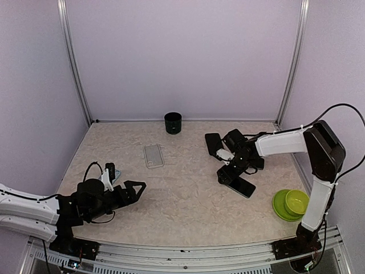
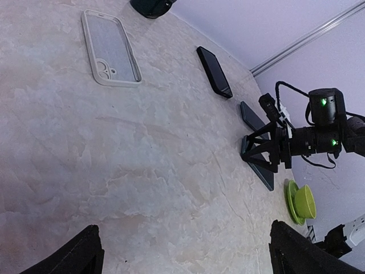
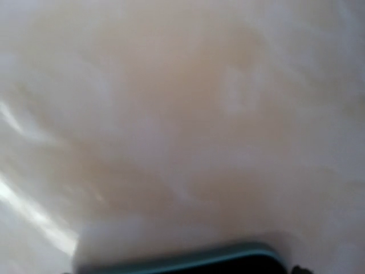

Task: Put the phone into the phone case
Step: Move the phone to the center of the board, then pick up the phone at the center of the board, then pass from the right arm to the left

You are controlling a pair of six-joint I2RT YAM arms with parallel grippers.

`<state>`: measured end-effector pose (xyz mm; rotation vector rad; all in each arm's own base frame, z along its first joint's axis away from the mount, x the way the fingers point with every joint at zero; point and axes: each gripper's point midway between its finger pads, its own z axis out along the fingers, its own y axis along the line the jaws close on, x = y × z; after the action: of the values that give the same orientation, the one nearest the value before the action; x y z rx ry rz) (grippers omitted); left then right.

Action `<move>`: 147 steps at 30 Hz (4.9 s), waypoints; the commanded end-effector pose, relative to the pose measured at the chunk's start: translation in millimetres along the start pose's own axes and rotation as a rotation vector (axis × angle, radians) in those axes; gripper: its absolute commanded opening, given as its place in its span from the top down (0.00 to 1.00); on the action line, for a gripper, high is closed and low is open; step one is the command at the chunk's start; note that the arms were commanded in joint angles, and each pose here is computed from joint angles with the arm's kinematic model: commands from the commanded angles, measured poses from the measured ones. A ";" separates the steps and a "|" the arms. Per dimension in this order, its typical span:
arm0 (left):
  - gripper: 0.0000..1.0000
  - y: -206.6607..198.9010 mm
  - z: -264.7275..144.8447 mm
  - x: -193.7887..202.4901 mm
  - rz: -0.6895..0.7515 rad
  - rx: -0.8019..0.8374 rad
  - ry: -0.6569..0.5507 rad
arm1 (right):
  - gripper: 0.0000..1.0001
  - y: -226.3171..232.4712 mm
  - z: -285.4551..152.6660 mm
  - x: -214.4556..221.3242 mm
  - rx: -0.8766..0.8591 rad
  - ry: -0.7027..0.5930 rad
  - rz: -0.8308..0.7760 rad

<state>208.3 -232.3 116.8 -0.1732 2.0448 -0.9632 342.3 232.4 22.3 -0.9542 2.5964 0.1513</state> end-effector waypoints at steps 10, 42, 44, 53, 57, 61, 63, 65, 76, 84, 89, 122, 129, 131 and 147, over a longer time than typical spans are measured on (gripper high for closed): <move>0.01 2.5 -0.6 -2.0 -0.014 0.008 -0.018 | 0.34 64.9 28.8 -42.0 0.016 -0.031 0.113; 0.01 9.3 1.5 4.0 -0.026 -0.003 -0.009 | 0.13 94.0 31.3 12.2 -0.056 0.028 -0.164; 0.01 9.0 1.3 3.8 -0.026 -0.002 -0.010 | 0.18 90.4 36.3 15.4 -0.034 0.041 -0.167; 0.01 11.0 1.3 3.3 -0.031 -0.011 -0.014 | 0.33 91.3 40.4 12.6 0.026 0.020 -0.200; 0.01 9.4 2.5 3.4 -0.025 -0.009 -0.011 | 0.34 97.8 33.0 1.3 0.040 -0.044 -0.219; 0.01 3.2 3.8 1.7 -0.011 0.004 -0.008 | 0.35 104.9 15.8 -13.2 0.046 -0.134 -0.227; 0.01 -1.3 4.7 0.5 0.004 0.013 -0.006 | 0.36 109.4 5.4 -19.1 0.038 -0.181 -0.230; 0.01 -5.5 5.9 -1.1 0.015 0.019 -0.004 | 0.36 114.6 -6.3 -25.0 0.039 -0.230 -0.265; 0.02 -41.8 20.3 10.3 0.081 0.134 0.081 | 0.38 164.1 -73.6 -36.9 -0.004 -0.520 -0.348; 0.05 -79.1 29.6 24.2 0.137 0.261 0.156 | 0.39 193.9 -104.6 -38.4 -0.011 -0.634 -0.399; 0.10 -99.0 33.1 31.9 0.169 0.324 0.193 | 0.39 207.4 -110.4 -36.9 -0.007 -0.650 -0.425; 0.70 -121.2 48.4 63.3 0.182 0.400 0.306 | 0.38 255.9 -124.4 -38.1 0.043 -0.729 -0.513; 0.92 -119.9 48.0 65.3 0.177 0.397 0.312 | 0.38 253.5 -124.3 -37.8 0.054 -0.731 -0.509; 0.99 -118.6 47.9 66.5 0.176 0.395 0.316 | 0.38 253.4 -123.8 -37.2 0.055 -0.730 -0.508; 1.00 -118.8 41.3 52.5 0.185 0.382 0.259 | 0.10 215.9 -143.5 -42.0 0.216 -0.776 -0.396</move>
<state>179.7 -364.5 135.3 0.3787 2.0616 -1.2816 169.5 404.9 123.5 -1.2608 1.6877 0.1526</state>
